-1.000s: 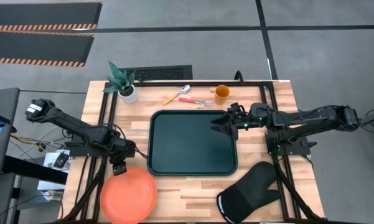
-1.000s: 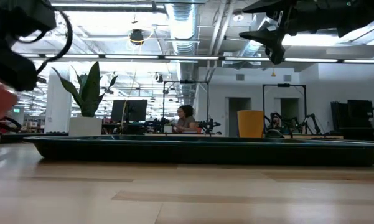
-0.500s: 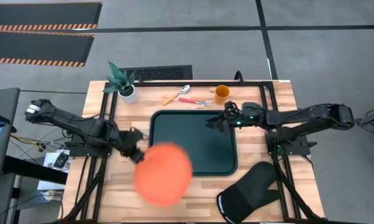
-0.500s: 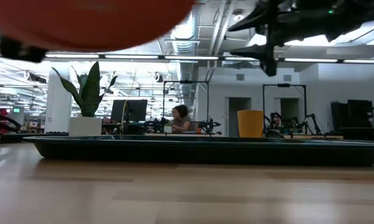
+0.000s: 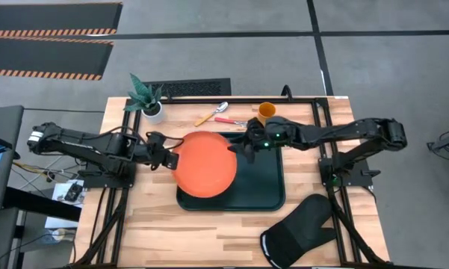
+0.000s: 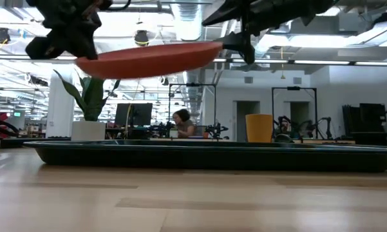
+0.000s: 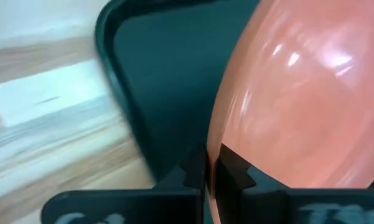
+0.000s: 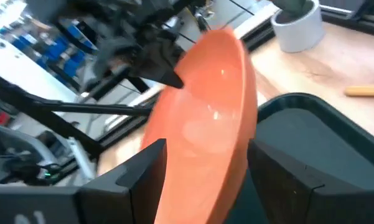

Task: Pick and place plate/cup/fork/spoon on tray
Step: Put the orange plate on the bottom left of the black tray

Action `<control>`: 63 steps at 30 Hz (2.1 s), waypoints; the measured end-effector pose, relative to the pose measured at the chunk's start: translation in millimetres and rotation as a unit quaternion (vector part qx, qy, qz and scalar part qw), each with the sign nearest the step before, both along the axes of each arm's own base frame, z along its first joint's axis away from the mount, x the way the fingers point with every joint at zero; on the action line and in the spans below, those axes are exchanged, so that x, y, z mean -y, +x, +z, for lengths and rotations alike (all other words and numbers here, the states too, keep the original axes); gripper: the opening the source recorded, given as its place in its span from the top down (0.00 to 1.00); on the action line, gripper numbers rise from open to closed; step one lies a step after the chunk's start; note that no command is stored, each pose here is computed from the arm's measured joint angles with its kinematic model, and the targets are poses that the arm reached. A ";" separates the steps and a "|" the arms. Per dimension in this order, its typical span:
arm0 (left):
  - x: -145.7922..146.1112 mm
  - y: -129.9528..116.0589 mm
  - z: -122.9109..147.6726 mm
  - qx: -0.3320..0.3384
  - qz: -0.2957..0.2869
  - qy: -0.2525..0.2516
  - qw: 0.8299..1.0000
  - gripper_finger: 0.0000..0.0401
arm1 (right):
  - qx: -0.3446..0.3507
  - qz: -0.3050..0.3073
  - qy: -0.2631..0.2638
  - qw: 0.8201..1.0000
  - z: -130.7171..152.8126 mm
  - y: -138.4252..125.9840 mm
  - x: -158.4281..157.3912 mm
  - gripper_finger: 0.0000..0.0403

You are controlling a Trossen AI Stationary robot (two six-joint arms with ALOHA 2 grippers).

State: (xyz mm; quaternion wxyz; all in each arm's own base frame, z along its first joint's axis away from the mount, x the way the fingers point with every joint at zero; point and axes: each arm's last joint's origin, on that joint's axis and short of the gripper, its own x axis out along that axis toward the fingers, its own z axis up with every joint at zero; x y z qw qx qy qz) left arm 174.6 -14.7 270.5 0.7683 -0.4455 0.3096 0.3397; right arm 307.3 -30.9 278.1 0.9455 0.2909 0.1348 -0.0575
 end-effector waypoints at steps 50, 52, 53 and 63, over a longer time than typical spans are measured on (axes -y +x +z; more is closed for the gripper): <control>-0.7 -2.9 10.7 0.016 -0.113 0.093 0.989 0.37 | -0.198 -0.047 0.191 0.960 -106.8 35.6 12.8 0.97; -1.6 -4.5 12.6 0.022 -0.104 0.103 0.989 0.38 | -0.195 -0.039 0.203 0.959 -110.8 38.1 14.3 0.97; -2.1 -5.2 13.0 0.022 -0.100 0.107 0.989 0.38 | -0.197 -0.038 0.206 0.958 -111.0 38.0 14.5 0.97; -3.0 -4.8 13.3 0.022 -0.089 0.119 0.989 0.38 | -0.212 -0.019 0.212 0.954 -123.4 58.4 8.1 0.97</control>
